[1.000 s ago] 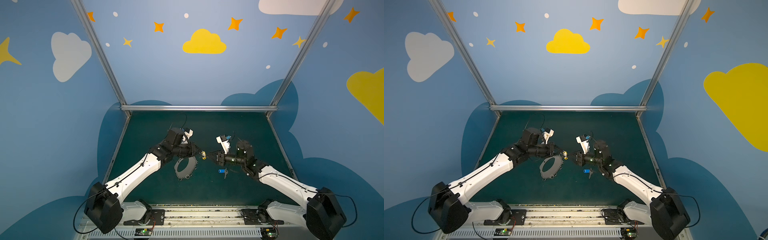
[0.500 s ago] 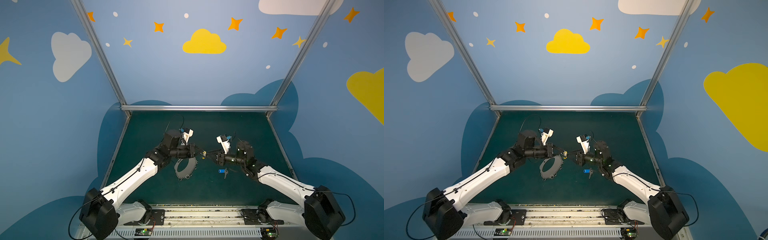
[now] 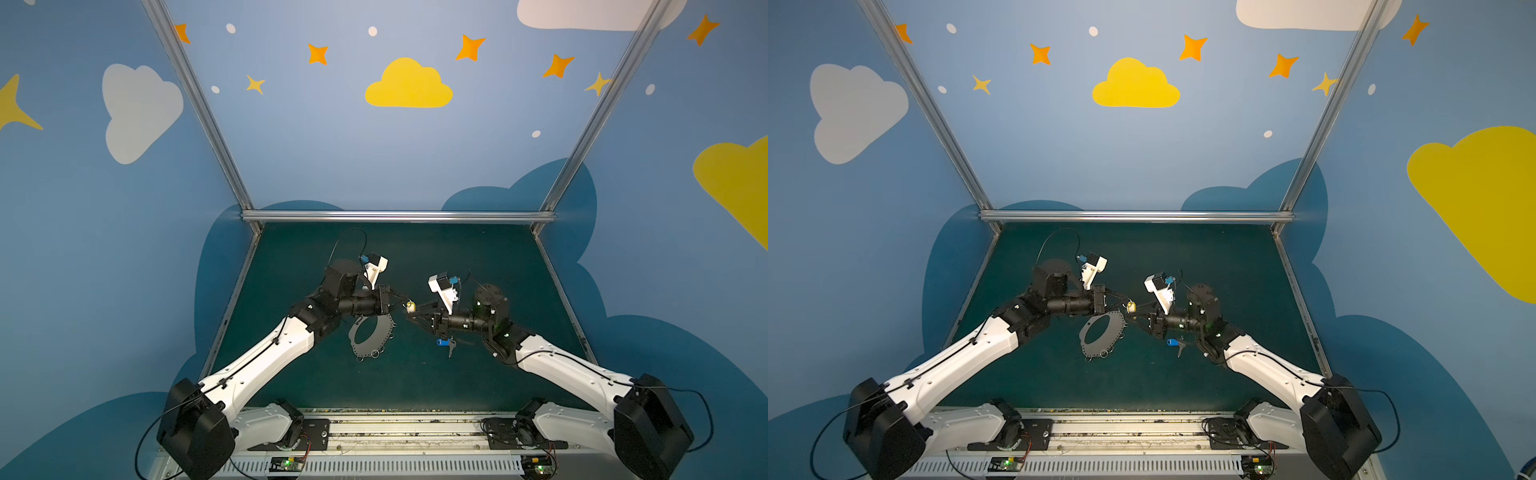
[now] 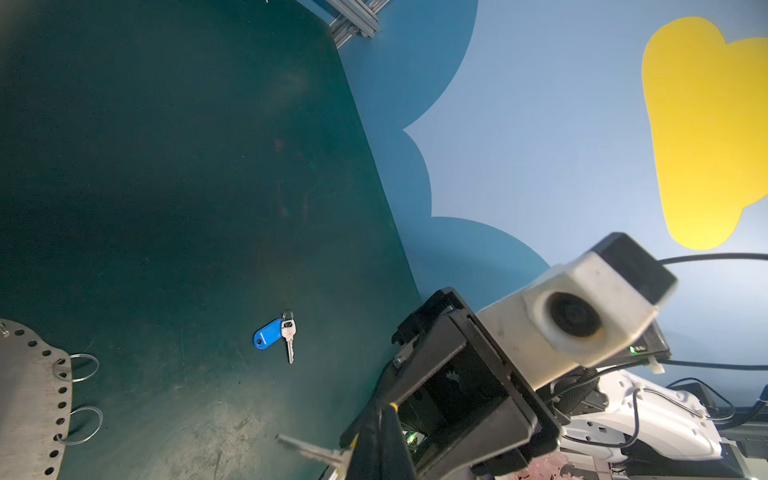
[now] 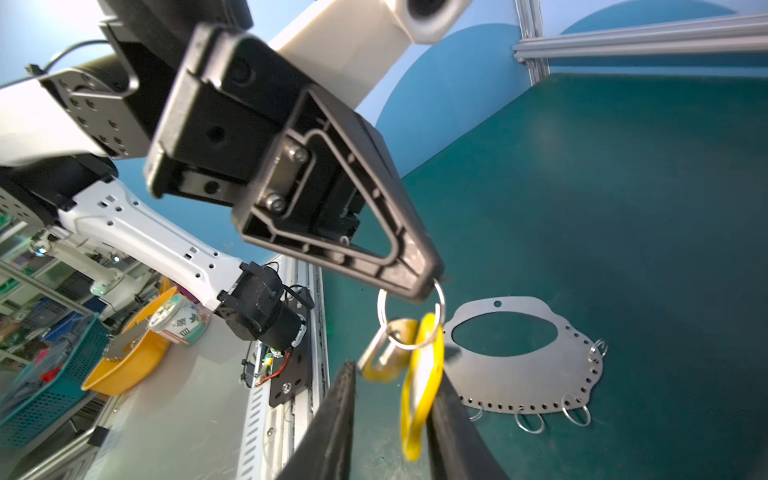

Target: Put the keys on the keyring

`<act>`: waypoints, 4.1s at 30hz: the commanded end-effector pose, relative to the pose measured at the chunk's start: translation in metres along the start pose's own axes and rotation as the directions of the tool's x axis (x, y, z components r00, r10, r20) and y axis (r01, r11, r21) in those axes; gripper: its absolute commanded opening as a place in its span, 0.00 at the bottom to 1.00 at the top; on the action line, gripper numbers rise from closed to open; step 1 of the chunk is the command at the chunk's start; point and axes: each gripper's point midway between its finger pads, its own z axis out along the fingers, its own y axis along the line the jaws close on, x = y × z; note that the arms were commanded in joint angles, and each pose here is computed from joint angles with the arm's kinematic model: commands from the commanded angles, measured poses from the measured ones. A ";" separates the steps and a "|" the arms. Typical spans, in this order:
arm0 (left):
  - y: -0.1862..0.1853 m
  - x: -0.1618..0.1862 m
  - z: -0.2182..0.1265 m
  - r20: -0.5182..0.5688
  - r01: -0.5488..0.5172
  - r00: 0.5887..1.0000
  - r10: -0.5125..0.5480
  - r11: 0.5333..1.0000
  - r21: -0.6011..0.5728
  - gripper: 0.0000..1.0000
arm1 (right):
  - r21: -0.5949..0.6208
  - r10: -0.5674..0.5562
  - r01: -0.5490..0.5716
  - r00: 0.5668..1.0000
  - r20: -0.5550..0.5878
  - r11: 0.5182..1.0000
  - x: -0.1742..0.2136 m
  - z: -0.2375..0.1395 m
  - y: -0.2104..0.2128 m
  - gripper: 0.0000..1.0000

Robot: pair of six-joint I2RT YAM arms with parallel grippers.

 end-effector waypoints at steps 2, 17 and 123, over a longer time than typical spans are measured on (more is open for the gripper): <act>-0.006 -0.002 -0.004 0.020 -0.016 1.000 0.015 1.000 0.021 0.04 | 0.084 -0.137 0.139 0.990 -0.035 0.987 0.002 0.000 0.002 0.17; -0.004 -0.005 -0.001 0.037 0.029 0.999 -0.031 0.999 0.041 0.04 | 0.322 -0.410 0.456 0.889 -0.204 0.830 0.007 0.006 -0.004 0.00; -0.009 -0.024 -0.033 0.316 -0.073 0.947 0.061 0.997 0.028 0.04 | -0.036 0.303 -0.302 0.933 0.193 0.953 -0.067 0.009 -0.002 0.32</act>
